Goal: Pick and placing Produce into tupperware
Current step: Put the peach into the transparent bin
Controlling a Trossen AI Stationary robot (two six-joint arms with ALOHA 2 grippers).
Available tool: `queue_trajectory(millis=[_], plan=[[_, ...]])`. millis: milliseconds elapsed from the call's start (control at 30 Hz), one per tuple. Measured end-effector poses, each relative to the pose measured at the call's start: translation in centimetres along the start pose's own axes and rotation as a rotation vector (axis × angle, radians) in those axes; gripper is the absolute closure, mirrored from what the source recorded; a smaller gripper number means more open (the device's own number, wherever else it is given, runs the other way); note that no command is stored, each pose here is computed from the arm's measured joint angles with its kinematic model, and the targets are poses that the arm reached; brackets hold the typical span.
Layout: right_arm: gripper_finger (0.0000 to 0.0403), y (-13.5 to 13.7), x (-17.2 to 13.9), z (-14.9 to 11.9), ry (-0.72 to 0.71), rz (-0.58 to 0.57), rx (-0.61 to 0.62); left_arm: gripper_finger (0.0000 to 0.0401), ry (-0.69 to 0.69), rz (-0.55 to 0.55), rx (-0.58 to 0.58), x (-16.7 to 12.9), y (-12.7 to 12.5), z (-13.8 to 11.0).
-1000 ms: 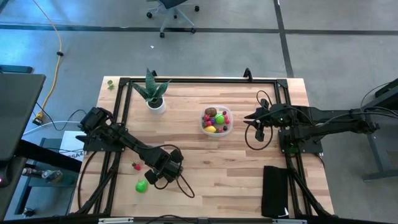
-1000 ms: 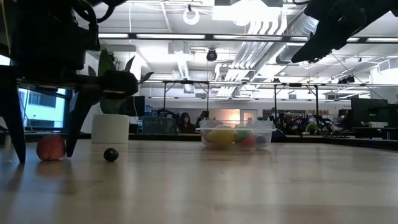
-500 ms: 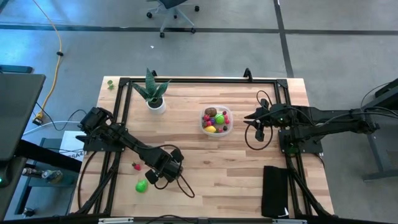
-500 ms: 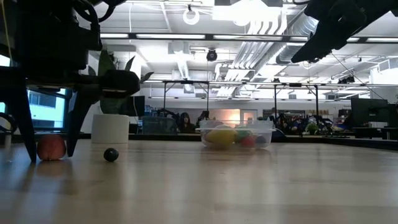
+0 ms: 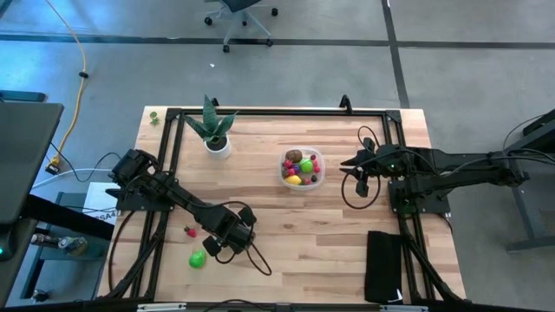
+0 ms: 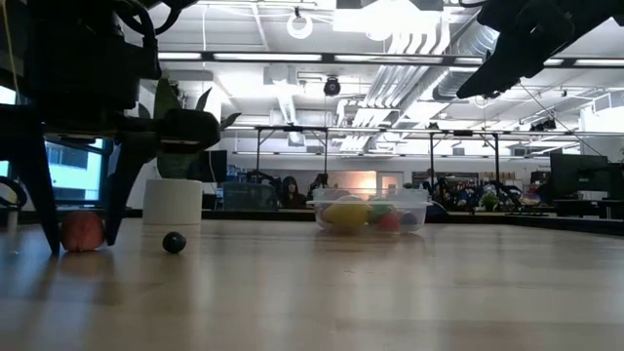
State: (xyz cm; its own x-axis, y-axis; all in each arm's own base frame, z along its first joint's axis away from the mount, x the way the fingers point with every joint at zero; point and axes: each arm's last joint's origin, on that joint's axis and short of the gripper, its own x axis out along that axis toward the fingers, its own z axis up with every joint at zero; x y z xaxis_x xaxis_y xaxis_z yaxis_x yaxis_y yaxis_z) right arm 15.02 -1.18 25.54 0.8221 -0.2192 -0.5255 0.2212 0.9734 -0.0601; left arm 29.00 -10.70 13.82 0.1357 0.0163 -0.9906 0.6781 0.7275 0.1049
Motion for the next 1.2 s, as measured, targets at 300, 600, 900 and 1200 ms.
queue_trajectory(millis=[300, 600, 900, 1200], plan=[[0.0329, 0.0, 0.0, 0.0, 0.0, 0.0, 0.0, 0.0275, -0.002, 0.003, 0.0, 0.0, 0.0, 0.0], [0.0329, 0.0, 0.0, 0.0, 0.0, 0.0, 0.0, 0.0275, 0.003, 0.043, -0.003, -1.0, 1.8, 0.3], [0.0329, 0.0, 0.0, 0.0, 0.0, 0.0, 0.0, 0.0275, 0.007, 0.176, 0.055, -5.4, 7.7, 0.7], [0.0329, 0.0, 0.0, 0.0, 0.0, 0.0, 0.0, 0.0275, -0.052, 0.403, 0.099, -11.7, 16.7, -1.7]])
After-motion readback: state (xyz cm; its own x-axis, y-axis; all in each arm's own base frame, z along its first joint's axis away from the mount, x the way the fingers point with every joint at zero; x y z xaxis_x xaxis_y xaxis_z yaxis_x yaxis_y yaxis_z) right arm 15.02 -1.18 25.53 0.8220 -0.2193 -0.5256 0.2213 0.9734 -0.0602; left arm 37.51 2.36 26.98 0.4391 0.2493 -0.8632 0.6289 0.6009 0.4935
